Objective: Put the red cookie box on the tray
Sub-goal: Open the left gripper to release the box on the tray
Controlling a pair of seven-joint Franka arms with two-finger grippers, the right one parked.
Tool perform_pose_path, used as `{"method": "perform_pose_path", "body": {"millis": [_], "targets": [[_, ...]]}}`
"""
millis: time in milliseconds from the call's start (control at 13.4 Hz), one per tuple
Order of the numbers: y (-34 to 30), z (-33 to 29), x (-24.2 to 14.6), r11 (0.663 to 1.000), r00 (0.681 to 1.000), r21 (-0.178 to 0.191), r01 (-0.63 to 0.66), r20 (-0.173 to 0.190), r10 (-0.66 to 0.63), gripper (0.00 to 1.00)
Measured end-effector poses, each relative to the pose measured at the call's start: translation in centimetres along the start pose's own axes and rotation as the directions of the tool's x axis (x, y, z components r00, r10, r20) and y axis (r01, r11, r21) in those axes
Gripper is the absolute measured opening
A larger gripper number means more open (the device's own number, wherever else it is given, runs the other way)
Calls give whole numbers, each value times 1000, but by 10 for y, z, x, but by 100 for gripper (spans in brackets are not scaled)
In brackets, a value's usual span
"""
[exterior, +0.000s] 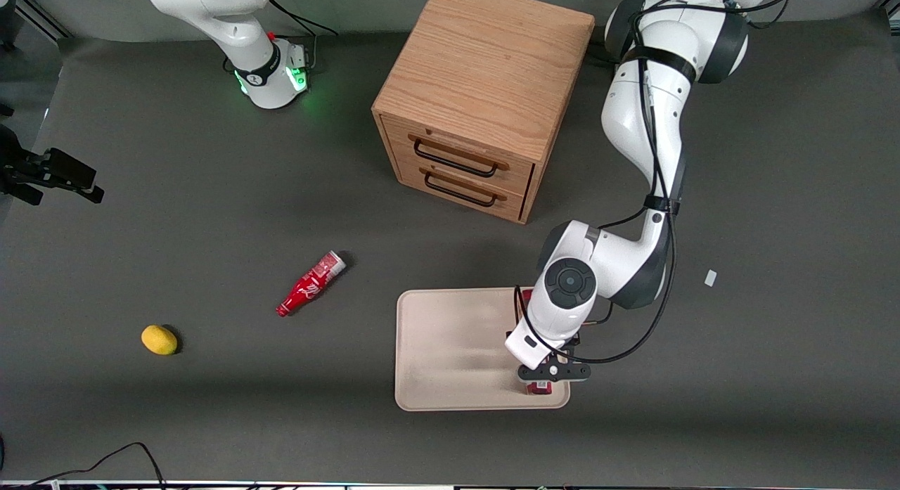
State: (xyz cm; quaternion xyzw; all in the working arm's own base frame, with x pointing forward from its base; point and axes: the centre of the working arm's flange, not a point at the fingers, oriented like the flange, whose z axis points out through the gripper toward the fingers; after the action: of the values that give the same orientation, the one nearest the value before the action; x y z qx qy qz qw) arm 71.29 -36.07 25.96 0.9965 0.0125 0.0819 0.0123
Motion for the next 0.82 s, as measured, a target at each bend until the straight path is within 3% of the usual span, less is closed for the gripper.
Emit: {"method": "perform_pose_path", "body": {"millis": [299, 597, 672, 821], "targets": [[0, 0, 0, 1000, 1000, -1, 0, -2, 0, 99], [0, -1, 0, 1000, 1000, -1, 0, -2, 0, 100], [0, -4, 0, 1000, 1000, 4, 0, 8, 0, 100], [-3, -28, 0, 1000, 998, 31, 3, 59, -4, 100]]}}
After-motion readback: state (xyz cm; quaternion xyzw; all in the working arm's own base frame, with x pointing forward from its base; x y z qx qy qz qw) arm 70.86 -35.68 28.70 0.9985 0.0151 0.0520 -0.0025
